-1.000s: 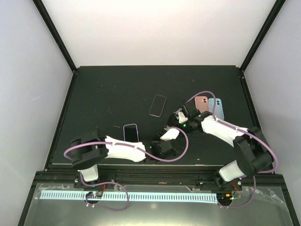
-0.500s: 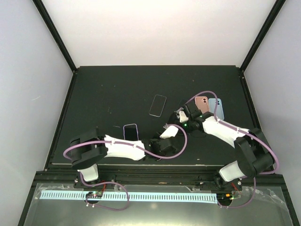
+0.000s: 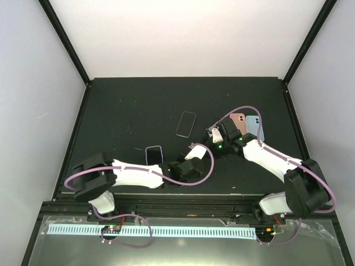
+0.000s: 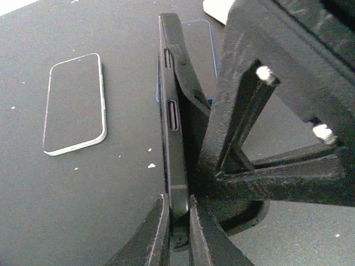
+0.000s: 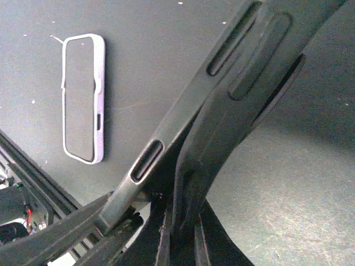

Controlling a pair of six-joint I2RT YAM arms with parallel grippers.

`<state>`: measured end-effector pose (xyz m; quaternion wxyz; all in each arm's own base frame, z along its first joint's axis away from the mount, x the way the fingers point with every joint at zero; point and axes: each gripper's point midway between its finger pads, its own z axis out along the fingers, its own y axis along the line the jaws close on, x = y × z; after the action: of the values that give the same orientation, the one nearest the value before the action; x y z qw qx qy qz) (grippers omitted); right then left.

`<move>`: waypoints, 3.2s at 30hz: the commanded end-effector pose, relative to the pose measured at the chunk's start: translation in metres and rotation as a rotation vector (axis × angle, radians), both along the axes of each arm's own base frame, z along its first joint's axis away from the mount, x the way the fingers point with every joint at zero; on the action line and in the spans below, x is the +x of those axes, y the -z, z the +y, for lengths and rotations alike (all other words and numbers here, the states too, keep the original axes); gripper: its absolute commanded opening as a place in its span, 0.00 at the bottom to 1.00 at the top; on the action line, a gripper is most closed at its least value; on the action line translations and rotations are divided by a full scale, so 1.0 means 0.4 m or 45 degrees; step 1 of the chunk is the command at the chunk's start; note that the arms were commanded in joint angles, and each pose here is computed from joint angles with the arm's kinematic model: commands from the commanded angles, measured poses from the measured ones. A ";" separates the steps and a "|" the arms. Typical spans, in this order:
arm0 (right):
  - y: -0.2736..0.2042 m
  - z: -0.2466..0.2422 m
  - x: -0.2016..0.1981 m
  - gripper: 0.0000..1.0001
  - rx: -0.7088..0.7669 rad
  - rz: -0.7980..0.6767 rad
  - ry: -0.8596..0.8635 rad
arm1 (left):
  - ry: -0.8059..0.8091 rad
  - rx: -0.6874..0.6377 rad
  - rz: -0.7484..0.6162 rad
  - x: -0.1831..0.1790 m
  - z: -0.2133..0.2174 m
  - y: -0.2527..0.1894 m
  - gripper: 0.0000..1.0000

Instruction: Take the phone out of the phone case

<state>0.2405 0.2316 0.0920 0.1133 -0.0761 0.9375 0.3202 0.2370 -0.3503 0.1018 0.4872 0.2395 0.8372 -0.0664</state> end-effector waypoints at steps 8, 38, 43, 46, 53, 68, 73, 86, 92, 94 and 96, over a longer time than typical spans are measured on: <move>-0.007 -0.072 0.030 0.01 -0.228 -0.185 0.007 | -0.067 0.032 -0.079 0.022 0.163 -0.065 0.02; -0.117 -0.638 0.189 0.01 -0.647 -0.301 -0.089 | -0.033 -0.049 -0.098 0.058 0.206 -0.172 0.02; -0.108 -0.830 0.184 0.01 -0.624 -0.115 0.080 | 0.067 -0.016 -0.071 0.033 0.154 -0.154 0.02; -0.099 -0.913 0.194 0.01 -0.640 -0.042 0.121 | 0.112 0.046 -0.056 0.019 0.119 -0.135 0.02; -0.043 -0.949 0.230 0.01 -0.509 0.103 0.103 | 0.195 0.155 -0.049 -0.023 0.044 -0.095 0.02; 0.077 -0.840 0.263 0.04 -0.227 0.329 -0.011 | 0.230 0.150 -0.039 -0.052 0.020 -0.080 0.02; 0.087 -0.840 0.274 0.05 -0.222 0.318 0.012 | 0.235 0.152 -0.035 -0.054 0.013 -0.073 0.02; 0.087 -0.844 0.296 0.01 -0.183 0.229 0.110 | 0.233 0.298 -0.069 -0.047 0.020 -0.052 0.02; 0.122 -0.866 0.300 0.03 -0.200 0.270 0.173 | 0.218 0.570 -0.153 -0.037 0.006 -0.022 0.02; 0.131 -0.872 0.301 0.09 -0.212 0.283 0.177 | 0.212 0.639 -0.161 -0.033 0.003 -0.005 0.02; 0.135 -0.873 0.300 0.21 -0.216 0.284 0.172 | 0.220 0.692 -0.161 -0.034 -0.002 0.015 0.01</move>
<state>0.3554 -0.1119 0.0461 0.0191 0.0067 0.9692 0.2455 0.2151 -0.3499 0.0887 0.4379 0.4254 0.7886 0.0734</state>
